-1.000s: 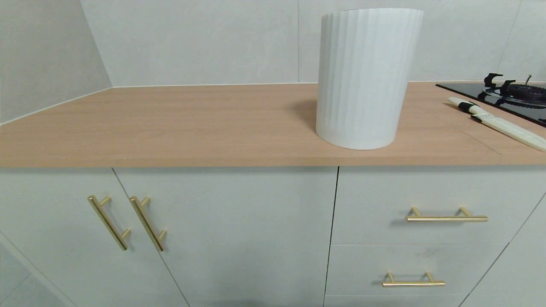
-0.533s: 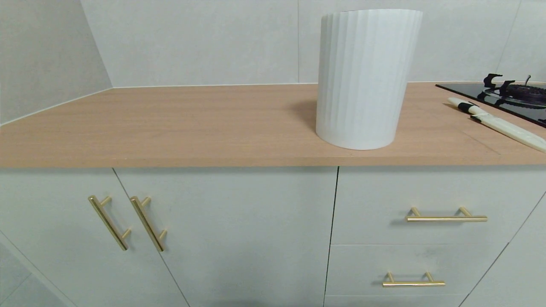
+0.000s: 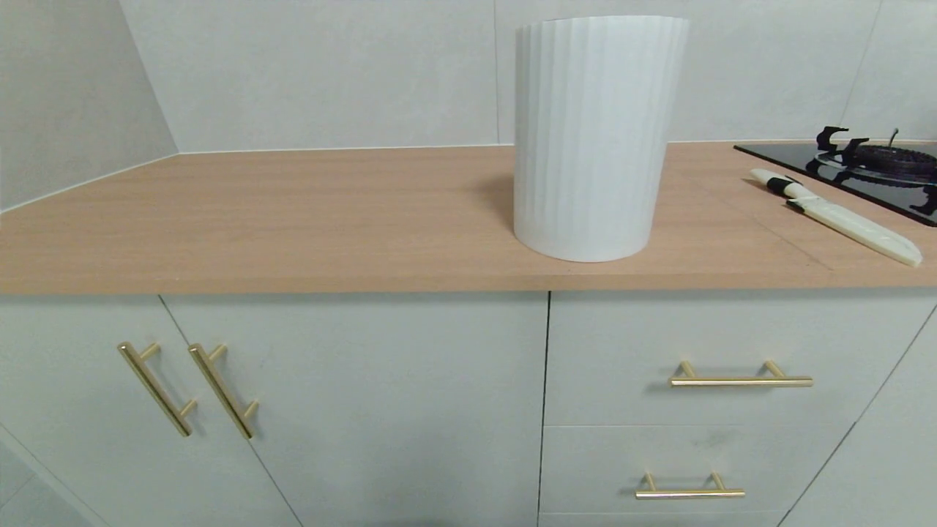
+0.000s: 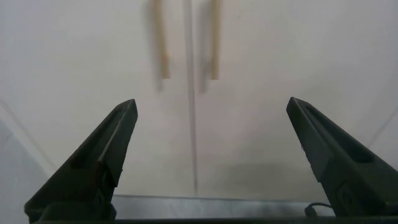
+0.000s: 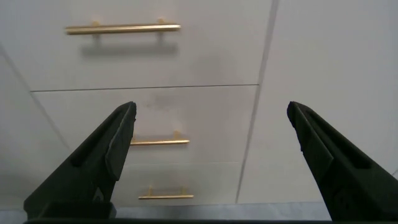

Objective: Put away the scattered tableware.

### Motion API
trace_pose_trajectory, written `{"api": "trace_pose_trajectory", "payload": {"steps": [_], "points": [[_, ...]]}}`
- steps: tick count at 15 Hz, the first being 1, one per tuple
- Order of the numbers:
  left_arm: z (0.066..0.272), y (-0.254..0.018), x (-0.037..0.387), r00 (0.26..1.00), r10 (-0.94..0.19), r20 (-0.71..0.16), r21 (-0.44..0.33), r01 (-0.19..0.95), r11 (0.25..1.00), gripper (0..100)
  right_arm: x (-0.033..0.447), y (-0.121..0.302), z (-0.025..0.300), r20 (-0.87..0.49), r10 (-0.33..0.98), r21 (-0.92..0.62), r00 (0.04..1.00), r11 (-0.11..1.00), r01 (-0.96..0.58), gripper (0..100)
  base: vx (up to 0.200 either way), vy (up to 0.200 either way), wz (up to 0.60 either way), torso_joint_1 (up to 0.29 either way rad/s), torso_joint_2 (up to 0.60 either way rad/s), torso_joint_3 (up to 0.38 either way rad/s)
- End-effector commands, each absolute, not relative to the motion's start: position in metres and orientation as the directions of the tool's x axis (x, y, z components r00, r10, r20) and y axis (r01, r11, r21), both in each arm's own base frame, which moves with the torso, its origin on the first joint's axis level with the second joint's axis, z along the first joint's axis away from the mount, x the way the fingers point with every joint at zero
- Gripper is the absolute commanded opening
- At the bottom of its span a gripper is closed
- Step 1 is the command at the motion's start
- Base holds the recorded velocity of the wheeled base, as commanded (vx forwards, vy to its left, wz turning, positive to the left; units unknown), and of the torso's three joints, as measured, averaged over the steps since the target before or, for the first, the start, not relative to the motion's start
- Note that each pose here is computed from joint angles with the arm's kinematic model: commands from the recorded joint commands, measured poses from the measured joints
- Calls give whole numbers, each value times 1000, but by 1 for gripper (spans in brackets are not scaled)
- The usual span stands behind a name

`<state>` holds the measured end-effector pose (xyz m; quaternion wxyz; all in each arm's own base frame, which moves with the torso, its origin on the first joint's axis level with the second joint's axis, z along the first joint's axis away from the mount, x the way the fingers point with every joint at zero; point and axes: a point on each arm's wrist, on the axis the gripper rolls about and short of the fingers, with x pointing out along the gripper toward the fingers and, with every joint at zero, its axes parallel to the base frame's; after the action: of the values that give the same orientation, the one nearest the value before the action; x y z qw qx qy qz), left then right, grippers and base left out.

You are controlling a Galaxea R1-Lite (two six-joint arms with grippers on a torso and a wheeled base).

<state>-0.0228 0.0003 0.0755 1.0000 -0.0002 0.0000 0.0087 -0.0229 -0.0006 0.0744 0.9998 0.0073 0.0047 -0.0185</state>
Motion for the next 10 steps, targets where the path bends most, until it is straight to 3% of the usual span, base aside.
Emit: {"api": "trace_pose_trajectory", "payload": {"steps": [1, 10], "points": [[76, 0, -23, 1000, 17, -2, -2, -17, 1000, 100, -23, -1, 74, -11, -37, 13, 999, 999, 37, 100, 0, 0, 0, 0, 0, 0], [75, 0, -23, 1000, 18, 0, -2, -18, 1000, 100, -23, -1, 75, -9, -37, 15, 999, 999, 37, 100, 0, 0, 0, 0, 0, 0]]}}
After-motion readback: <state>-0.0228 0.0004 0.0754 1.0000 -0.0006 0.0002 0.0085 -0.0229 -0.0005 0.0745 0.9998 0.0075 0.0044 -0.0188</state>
